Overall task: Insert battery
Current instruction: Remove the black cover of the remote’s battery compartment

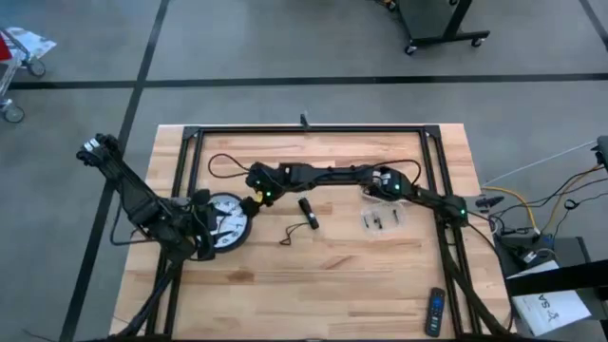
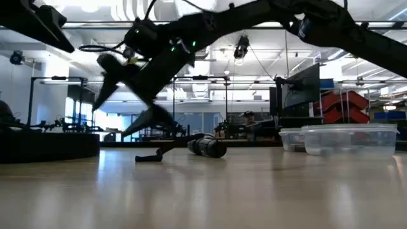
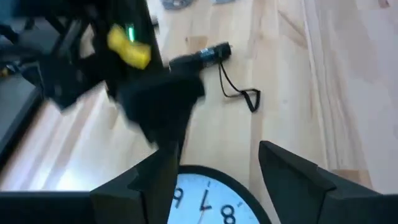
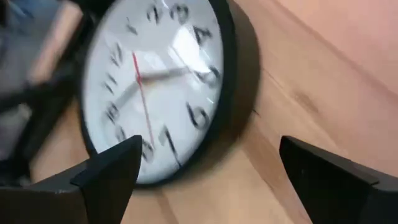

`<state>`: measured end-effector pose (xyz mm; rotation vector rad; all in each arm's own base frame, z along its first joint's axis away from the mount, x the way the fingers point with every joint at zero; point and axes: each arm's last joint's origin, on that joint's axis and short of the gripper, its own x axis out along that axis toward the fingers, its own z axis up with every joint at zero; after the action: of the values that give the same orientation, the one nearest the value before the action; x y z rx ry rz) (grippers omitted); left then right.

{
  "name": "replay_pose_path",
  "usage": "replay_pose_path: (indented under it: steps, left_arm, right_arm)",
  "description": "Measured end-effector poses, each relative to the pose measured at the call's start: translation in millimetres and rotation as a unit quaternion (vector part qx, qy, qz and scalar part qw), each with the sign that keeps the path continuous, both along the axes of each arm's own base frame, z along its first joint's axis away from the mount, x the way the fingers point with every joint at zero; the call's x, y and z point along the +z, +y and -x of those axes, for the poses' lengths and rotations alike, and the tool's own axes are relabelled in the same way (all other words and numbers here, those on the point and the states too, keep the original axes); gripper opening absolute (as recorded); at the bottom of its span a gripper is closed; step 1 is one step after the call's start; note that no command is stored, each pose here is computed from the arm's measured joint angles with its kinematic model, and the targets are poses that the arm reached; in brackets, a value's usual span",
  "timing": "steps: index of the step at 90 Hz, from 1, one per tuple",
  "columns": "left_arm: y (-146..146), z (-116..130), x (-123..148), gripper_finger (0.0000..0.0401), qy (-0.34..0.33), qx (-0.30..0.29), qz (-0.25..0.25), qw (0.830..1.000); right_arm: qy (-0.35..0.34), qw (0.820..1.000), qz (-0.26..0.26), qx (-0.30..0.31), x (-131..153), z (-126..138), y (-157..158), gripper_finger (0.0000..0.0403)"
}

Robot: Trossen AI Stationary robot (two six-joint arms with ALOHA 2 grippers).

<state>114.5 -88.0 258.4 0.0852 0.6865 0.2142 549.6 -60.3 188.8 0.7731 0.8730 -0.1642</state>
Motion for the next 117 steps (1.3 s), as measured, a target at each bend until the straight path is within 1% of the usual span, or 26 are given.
replay_pose_path:
  steps: [6, 12, 18, 23, 29, 35, 42, 50, 56, 59, 68, 72, 78, 88, 97, 101, 109, 117]
  left_arm:
    - [0.2, 0.1, -4.9, 0.0196, 0.004, 0.005, 0.000, 1.000]
    - [0.5, 0.4, -11.8, 0.0192, 0.008, 0.008, -0.002, 1.000]
    - [0.0, -0.3, -18.5, 0.0187, 0.003, 0.010, -0.001, 1.000]
    - [-1.1, -2.2, -22.5, 0.0183, -0.013, 0.016, 0.002, 1.000]
    - [-3.1, -5.0, -26.0, 0.0177, -0.039, 0.022, 0.010, 0.999]
    - [-4.6, -7.7, -27.8, 0.0172, -0.066, 0.028, 0.008, 0.997]
    - [-6.0, -11.6, -27.6, 0.0166, -0.111, 0.047, -0.004, 0.993]
    - [-6.9, -15.4, -30.2, 0.0158, -0.169, 0.087, -0.014, 0.982]
    - [-8.7, -17.9, -33.3, 0.0154, -0.196, 0.100, 0.002, 0.975]
    - [-10.2, -19.2, -35.1, 0.0151, -0.204, 0.101, 0.013, 0.974]
    - [-13.7, -22.4, -41.5, 0.0144, -0.225, 0.101, 0.045, 0.968]
    - [-14.9, -23.7, -43.5, 0.0141, -0.230, 0.099, 0.047, 0.967]
    - [-16.4, -25.1, -47.6, 0.0138, -0.228, 0.096, 0.042, 0.968]
    - [-20.0, -28.6, -54.3, 0.0133, -0.222, 0.097, 0.037, 0.970]
    - [-25.1, -33.7, -60.4, 0.0128, -0.218, 0.098, 0.035, 0.970]
    - [-27.7, -36.3, -62.4, 0.0125, -0.213, 0.094, 0.025, 0.972]
    - [-32.6, -42.6, -59.3, 0.0120, -0.203, 0.083, 0.000, 0.976]
    - [-36.4, -49.6, -50.9, 0.0117, -0.206, 0.086, 0.006, 0.975]
  right_arm:
    - [0.046, 0.998, 0.040, 0.030, 12.8, 15.1, -0.5, 0.0359]
    - [0.097, 0.989, 0.092, 0.057, 26.5, 31.9, -0.7, 0.0359]
    - [0.162, 0.975, 0.133, 0.076, 39.3, 51.2, -0.6, 0.0359]
    - [0.205, 0.962, 0.164, 0.077, 50.8, 65.0, -0.8, 0.0359]
    - [0.244, 0.947, 0.196, 0.075, 64.2, 79.3, -1.2, 0.0359]
    - [0.265, 0.936, 0.217, 0.074, 74.5, 88.9, -1.2, 0.0359]
    - [0.287, 0.929, 0.219, 0.082, 80.9, 97.3, 0.5, 0.0359]
    - [0.323, 0.917, 0.213, 0.100, 80.6, 104.9, 7.8, 0.0359]
    - [0.335, 0.911, 0.213, 0.115, 79.1, 107.0, 16.0, 0.0359]
    - [0.333, 0.910, 0.211, 0.125, 77.6, 106.9, 21.4, 0.0359]
    - [0.328, 0.912, 0.176, 0.175, 73.4, 107.8, 45.3, 0.0359]
    - [0.329, 0.910, 0.161, 0.194, 70.1, 108.7, 57.6, 0.0359]
    - [0.336, 0.903, 0.150, 0.222, 63.6, 110.7, 77.7, 0.0359]
    - [0.349, 0.884, 0.161, 0.265, 54.3, 118.4, 116.3, 0.0359]
    - [0.363, 0.870, 0.167, 0.288, 48.5, 131.3, 154.5, 0.0359]
    - [0.372, 0.864, 0.169, 0.295, 44.2, 137.6, 169.9, 0.0359]
    - [0.390, 0.849, 0.178, 0.308, 34.1, 150.1, 196.3, 0.0359]
    - [0.406, 0.839, 0.173, 0.318, 30.3, 166.6, 218.3, 0.0359]
